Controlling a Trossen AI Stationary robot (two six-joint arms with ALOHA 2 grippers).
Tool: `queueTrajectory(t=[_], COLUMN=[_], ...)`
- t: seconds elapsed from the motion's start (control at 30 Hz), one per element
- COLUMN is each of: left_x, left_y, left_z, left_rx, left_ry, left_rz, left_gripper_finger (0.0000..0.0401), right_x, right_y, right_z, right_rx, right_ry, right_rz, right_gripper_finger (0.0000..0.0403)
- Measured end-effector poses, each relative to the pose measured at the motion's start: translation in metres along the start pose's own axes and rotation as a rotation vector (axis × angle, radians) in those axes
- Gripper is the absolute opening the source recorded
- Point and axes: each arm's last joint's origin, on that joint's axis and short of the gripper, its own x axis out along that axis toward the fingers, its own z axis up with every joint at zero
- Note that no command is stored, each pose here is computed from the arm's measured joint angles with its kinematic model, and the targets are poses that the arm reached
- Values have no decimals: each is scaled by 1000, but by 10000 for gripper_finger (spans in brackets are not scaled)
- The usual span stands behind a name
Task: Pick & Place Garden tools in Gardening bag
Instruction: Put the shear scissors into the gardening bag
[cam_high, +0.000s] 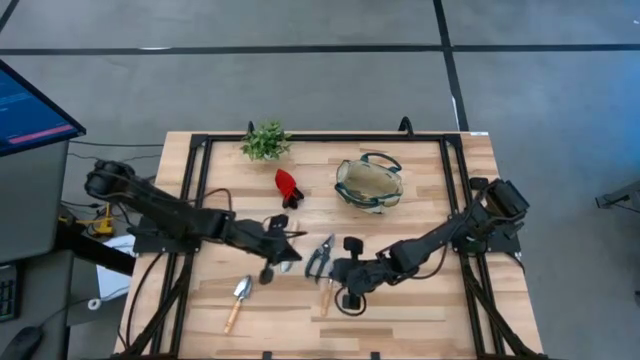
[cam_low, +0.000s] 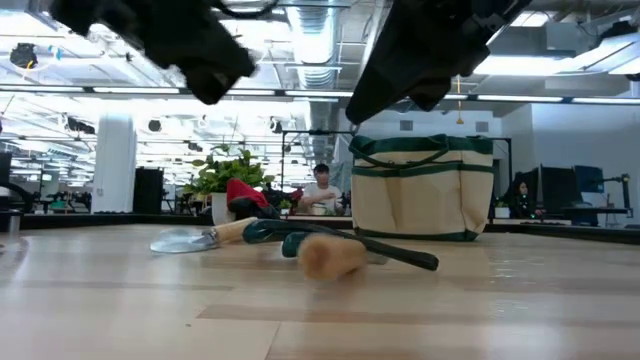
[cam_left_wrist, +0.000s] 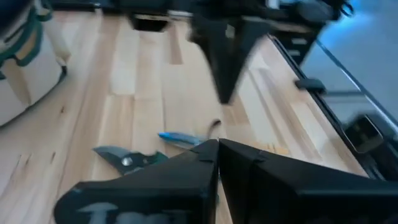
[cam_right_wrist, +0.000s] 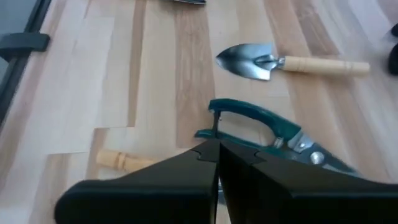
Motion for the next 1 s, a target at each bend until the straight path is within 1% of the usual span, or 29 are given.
queueTrajectory(t=[0.1, 0.23, 0.37, 0.57, 0.63, 0.73, 0.87, 0.97, 1.0], left_x=[-15, -34, -49, -64, -68, -75, -83, -88, -90], left_y=[-5, -10, -12, -15, -15, -18, -25, -28, -29], left_z=[-8, -22, -33, -42, -43, -40, -38, -36, -36], left_rx=[33, 109, 111, 113, 114, 121, 189, 197, 198], left_ry=[-30, -76, -143, -210, -224, -262, -302, -325, -331], left_rz=[4, -1, -38, -79, -91, -113, -162, -188, -195], left_gripper_finger=[2, 2, 2, 2, 2, 2, 2, 2, 2], right_x=[4, 8, 12, 15, 16, 16, 16, 31, 37], right_y=[-8, -20, -31, -42, -44, -44, -45, -46, -46], right_z=[6, 15, 19, 22, 22, 22, 22, 17, 11], right_rx=[-20, -24, -72, -72, -87, -91, -89, -85, -91], right_ry=[-25, -73, -64, -61, -58, -58, -58, -47, -22], right_rz=[-10, -21, 18, -2, -7, -8, -12, -21, -27], right_gripper_finger=[0, 0, 0, 6, 19, 52, 94, 116, 121])
